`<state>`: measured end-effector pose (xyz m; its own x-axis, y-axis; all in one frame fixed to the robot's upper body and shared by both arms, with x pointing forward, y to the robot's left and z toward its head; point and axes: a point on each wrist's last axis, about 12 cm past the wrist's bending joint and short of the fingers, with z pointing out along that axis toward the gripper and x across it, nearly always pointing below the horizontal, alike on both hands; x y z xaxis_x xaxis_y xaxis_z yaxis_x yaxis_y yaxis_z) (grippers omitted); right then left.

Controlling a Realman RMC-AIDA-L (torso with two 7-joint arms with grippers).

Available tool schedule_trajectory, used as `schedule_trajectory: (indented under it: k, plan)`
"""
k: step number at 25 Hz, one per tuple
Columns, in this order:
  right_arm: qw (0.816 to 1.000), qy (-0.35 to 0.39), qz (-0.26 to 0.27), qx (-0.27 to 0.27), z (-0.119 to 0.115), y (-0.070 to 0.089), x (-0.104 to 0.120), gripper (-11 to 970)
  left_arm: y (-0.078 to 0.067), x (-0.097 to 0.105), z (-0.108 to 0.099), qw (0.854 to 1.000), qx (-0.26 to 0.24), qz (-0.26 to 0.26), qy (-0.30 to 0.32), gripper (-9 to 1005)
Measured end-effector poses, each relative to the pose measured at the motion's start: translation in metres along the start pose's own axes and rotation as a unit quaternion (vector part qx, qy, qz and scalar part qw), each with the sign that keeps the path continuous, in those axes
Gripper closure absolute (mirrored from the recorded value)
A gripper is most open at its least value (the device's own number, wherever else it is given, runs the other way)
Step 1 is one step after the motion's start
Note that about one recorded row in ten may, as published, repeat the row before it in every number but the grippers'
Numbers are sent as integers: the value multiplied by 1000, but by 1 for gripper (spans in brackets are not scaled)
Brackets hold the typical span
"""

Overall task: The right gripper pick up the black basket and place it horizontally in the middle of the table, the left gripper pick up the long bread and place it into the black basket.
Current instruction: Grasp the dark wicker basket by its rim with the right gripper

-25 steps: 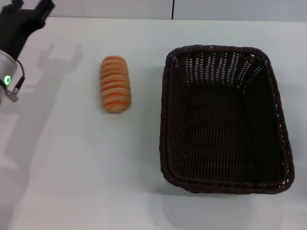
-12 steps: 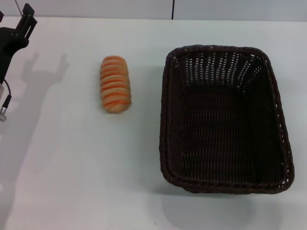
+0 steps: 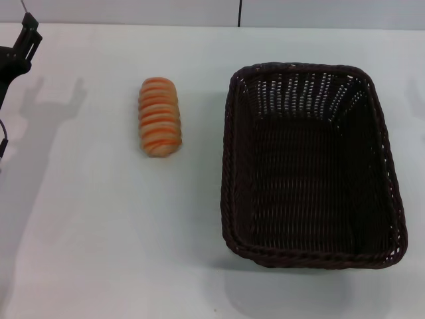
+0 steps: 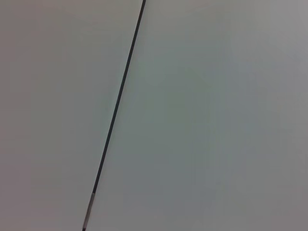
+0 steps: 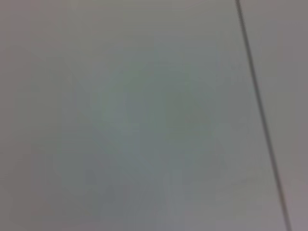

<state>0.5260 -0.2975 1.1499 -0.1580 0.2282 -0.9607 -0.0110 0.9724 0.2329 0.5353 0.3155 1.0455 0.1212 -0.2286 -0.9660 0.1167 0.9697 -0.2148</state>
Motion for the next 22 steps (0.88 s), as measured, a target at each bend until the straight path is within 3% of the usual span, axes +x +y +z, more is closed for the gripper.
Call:
schedule_trajectory:
  k: [3,8,15,22]
  plan:
    - [999,42,2,-22,6,-7,-4,251,-1,-1,2,1000,4,2,-1,172]
    - [996,77,-43,-24,19,-7,-10,250,-2,-2,7,1000,8,4,-3,172]
    - [989,99,-104,-33,29,22,-29,250,-5,-4,10,1000,12,14,-6,173]
    - [981,165,-81,-60,22,50,-41,250,-2,-7,12,1000,4,13,-14,173]
